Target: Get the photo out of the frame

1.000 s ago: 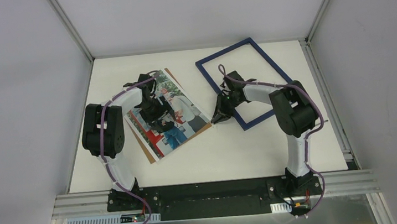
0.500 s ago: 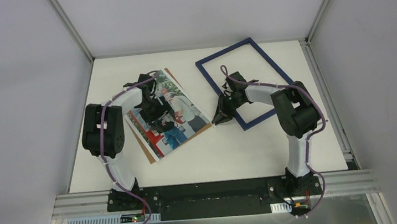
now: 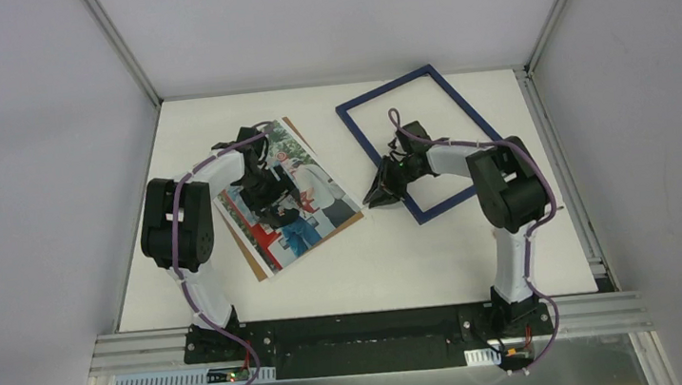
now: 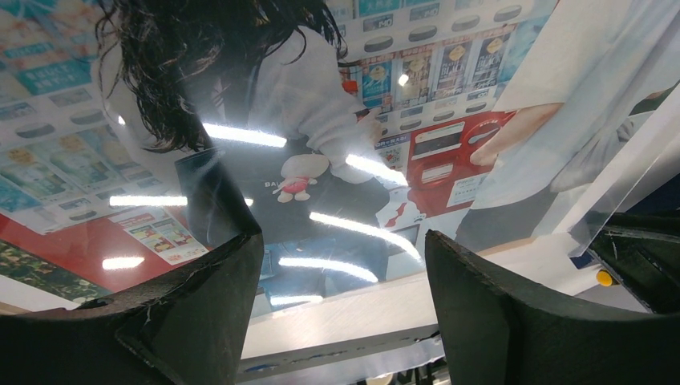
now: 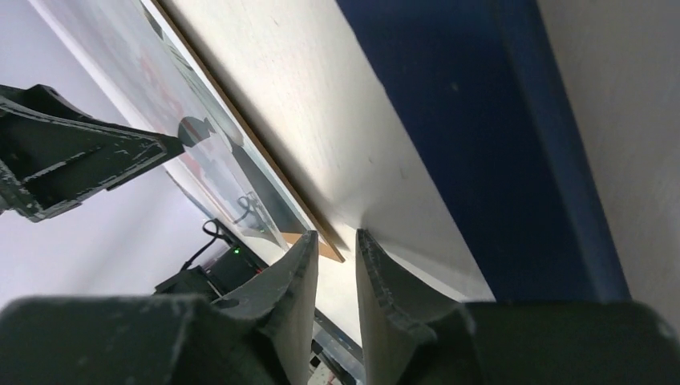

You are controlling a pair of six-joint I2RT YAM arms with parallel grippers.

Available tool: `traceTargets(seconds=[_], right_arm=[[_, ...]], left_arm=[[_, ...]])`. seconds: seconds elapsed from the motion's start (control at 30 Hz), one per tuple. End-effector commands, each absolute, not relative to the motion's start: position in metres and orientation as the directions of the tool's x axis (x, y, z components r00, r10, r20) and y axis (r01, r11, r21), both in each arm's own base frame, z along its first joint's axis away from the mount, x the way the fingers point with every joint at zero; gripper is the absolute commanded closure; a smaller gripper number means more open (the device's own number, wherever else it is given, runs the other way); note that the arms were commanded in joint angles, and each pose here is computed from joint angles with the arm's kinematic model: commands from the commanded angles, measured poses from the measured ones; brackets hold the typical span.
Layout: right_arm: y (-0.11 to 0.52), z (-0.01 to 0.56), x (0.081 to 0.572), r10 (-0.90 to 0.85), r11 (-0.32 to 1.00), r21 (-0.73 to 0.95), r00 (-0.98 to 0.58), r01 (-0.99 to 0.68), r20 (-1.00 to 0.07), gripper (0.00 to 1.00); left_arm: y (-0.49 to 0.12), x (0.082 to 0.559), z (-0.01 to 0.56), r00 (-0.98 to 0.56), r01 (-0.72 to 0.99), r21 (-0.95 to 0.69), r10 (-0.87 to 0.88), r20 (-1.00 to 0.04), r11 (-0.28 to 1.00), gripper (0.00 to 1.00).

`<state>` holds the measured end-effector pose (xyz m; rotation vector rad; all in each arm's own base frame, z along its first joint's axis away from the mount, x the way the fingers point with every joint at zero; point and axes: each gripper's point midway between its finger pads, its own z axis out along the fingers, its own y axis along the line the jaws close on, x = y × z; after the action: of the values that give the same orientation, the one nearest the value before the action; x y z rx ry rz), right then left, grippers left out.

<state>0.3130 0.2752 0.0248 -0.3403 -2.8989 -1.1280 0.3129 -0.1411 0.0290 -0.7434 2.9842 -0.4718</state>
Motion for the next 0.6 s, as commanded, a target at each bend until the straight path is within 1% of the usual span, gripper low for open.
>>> traceTargets(seconds=[0.0,0.37,0.57], right_arm=[[0.285,0.019,0.317,0.207,0.665,0.707,-0.969,0.241,0.135,0.72],[0.296,0.012,0.316,0.188,0.618,0.738,-0.962,0.272,0.197,0.71],[0.306,0.012,0.311,0.157,0.571,0.772,-0.960,0.280,0.232,0.73]], left_arm=[[-0.132,0.290,0.004,-0.871,-0.492,-0.210,-0.477,0.119,0.845,0.24],[-0.135,0.295,0.006,-0.872,-0.490,-0.224,-0.474,0.123,0.843,0.24],[-0.136,0.294,0.004,-0.872,-0.490,-0.224,-0.473,0.130,0.842,0.24]])
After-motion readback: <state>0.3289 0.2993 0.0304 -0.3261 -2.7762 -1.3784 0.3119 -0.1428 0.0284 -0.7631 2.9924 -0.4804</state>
